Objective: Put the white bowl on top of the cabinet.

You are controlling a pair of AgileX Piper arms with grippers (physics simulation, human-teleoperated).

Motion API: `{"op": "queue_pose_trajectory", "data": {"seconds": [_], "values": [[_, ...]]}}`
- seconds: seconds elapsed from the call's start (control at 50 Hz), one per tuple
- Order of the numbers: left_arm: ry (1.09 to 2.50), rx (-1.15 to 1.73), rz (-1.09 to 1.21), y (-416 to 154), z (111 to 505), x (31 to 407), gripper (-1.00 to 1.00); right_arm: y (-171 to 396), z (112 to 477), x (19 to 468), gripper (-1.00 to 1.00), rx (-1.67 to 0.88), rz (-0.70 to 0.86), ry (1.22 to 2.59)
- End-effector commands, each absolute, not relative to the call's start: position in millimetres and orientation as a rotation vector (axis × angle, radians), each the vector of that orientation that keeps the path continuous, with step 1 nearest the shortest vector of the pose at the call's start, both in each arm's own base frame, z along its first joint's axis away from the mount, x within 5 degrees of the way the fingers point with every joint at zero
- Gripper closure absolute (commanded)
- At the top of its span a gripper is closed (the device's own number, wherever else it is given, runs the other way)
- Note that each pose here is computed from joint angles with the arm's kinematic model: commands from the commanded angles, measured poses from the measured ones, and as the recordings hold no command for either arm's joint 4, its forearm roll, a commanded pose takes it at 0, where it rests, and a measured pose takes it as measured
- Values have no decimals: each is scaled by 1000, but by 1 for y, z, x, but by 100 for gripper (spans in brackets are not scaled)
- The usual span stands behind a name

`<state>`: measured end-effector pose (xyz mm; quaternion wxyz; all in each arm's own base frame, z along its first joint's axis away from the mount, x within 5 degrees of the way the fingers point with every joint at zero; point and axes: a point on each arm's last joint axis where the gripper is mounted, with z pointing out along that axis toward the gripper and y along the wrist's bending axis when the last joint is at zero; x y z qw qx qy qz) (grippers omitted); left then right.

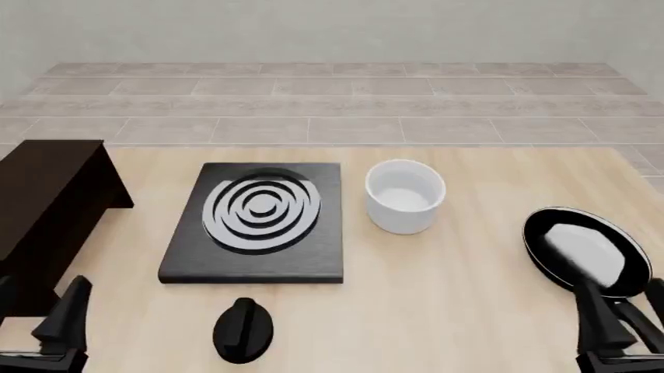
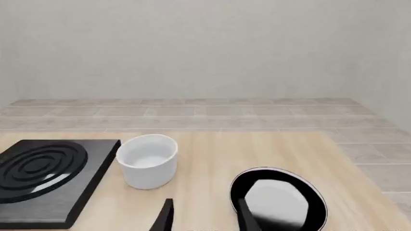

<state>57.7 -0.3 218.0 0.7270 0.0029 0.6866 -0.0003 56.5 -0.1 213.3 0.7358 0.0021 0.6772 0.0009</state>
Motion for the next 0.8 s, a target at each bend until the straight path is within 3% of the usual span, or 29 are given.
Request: {"op": "queue_pose_trajectory", "data": {"seconds": [0.02,0.38,0.7,0.8], "values": [[1501,47,-12,-2,212,57,-100,0,214,57,-100,11,3,1494],[1491,116,-44,-5,233,52,-100,0,215,56,-100,-1,-8,1481],[1452,61,-165,-4,290,31,-100,0,215,56,-100,0,-7,1482],[1513,149,-213,-12,300,50,-100,0,215,56,-100,1,-6,1483]]}}
